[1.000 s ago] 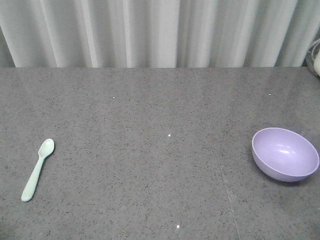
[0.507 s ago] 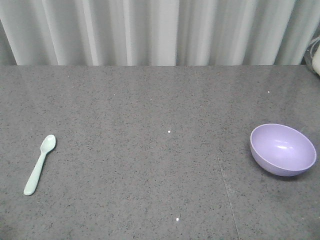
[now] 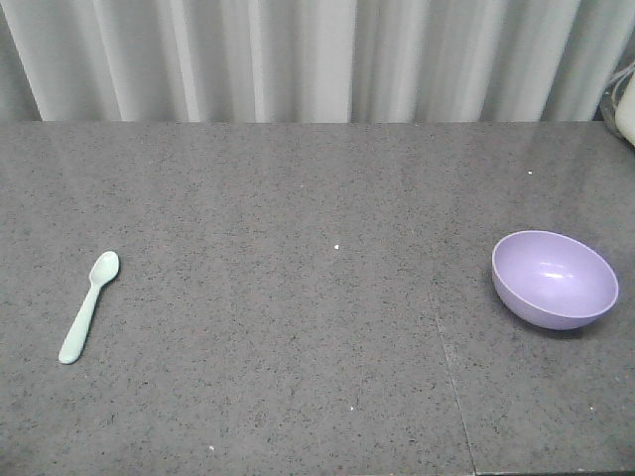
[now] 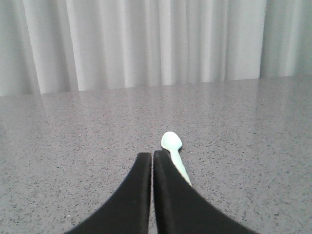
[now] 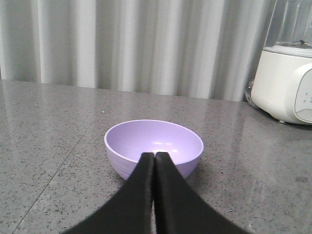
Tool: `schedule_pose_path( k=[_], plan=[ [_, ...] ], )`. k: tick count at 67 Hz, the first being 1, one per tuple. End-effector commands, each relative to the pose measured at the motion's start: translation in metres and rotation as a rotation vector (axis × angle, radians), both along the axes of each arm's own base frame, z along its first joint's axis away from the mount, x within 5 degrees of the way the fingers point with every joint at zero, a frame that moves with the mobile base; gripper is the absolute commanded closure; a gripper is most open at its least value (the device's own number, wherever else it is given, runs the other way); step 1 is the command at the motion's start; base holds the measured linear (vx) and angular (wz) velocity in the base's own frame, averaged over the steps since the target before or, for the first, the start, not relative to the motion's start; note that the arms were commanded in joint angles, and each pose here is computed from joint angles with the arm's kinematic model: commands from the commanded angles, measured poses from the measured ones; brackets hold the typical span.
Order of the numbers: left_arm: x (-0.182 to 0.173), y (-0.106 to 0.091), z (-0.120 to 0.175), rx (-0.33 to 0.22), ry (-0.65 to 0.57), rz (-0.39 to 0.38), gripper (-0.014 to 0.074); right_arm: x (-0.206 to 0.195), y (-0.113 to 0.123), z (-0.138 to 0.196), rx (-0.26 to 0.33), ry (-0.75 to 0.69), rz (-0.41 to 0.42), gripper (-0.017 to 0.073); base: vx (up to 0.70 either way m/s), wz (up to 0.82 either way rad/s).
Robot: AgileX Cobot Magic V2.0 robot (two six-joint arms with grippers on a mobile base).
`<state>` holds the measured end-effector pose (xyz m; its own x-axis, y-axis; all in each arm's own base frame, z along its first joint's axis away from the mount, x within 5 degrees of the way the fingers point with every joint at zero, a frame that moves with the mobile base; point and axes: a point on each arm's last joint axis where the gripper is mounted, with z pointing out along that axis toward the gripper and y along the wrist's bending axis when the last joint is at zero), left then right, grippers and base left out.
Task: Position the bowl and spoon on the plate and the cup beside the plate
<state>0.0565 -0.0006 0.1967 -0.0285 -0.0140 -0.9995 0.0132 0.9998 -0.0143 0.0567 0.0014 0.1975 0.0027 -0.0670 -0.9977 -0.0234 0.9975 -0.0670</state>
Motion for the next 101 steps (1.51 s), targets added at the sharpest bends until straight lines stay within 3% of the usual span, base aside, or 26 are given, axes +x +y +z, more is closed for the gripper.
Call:
schedule_pose_path(
  k=[1, 43, 54, 64, 70, 74, 81, 86, 89, 93, 97, 101],
  plan=[
    [-0.002, -0.001, 0.014, -0.012, -0.109, -0.008, 0.0600, 0.000, 0.000, 0.005, -0.012, -0.068, -0.008, 0.0570, -0.05, 0.01],
    [-0.002, -0.001, 0.016, -0.012, -0.127, -0.009, 0.0600, 0.000, 0.000, 0.005, -0.012, -0.068, -0.008, 0.0570, -0.01, 0.01],
    [-0.003, -0.001, 0.019, -0.011, -0.151, -0.010, 0.0600, -0.001, -0.001, 0.013, -0.015, -0.158, -0.010, 0.0570, 0.00, 0.00],
    [-0.005, -0.001, 0.031, -0.004, -0.281, -0.015, 0.0600, -0.010, -0.002, 0.043, 0.015, -0.466, -0.016, 0.0570, 0.00, 0.00],
    [-0.011, -0.002, 0.051, -0.012, -0.443, -0.026, 0.0600, -0.025, -0.006, 0.081, 0.077, -0.681, -0.048, 0.0570, 0.00, 0.00],
    [-0.017, -0.002, 0.071, -0.013, -0.509, -0.027, 0.0600, -0.033, -0.010, 0.107, 0.095, -0.746, -0.086, 0.0570, 0.00, 0.00],
    [-0.031, -0.001, 0.123, -0.011, -0.617, -0.025, 0.0600, -0.041, -0.013, 0.167, 0.035, -0.826, -0.146, 0.0570, 0.00, 0.00],
    [-0.026, -0.001, 0.158, -0.037, -0.620, -0.025, 0.0600, -0.035, -0.014, 0.216, -0.029, -0.855, -0.186, 0.0570, 0.00, 0.00],
    [-0.017, -0.001, 0.178, -0.057, -0.590, -0.025, 0.0600, -0.025, -0.014, 0.240, -0.045, -0.845, -0.202, 0.0570, 0.00, 0.00],
    [0.001, -0.001, 0.207, -0.080, -0.525, -0.024, 0.0600, -0.005, -0.015, 0.271, 0.021, -0.783, -0.179, 0.0570, 0.00, 0.00],
    [0.021, -0.001, 0.230, -0.079, -0.452, -0.023, 0.0600, 0.018, -0.011, 0.287, 0.094, -0.650, -0.108, 0.0570, 0.00, 0.00],
    [0.041, -0.002, 0.248, -0.079, -0.399, -0.026, 0.0600, 0.045, -0.004, 0.289, 0.110, -0.482, -0.030, 0.0570, 0.00, 0.00]
  ],
)
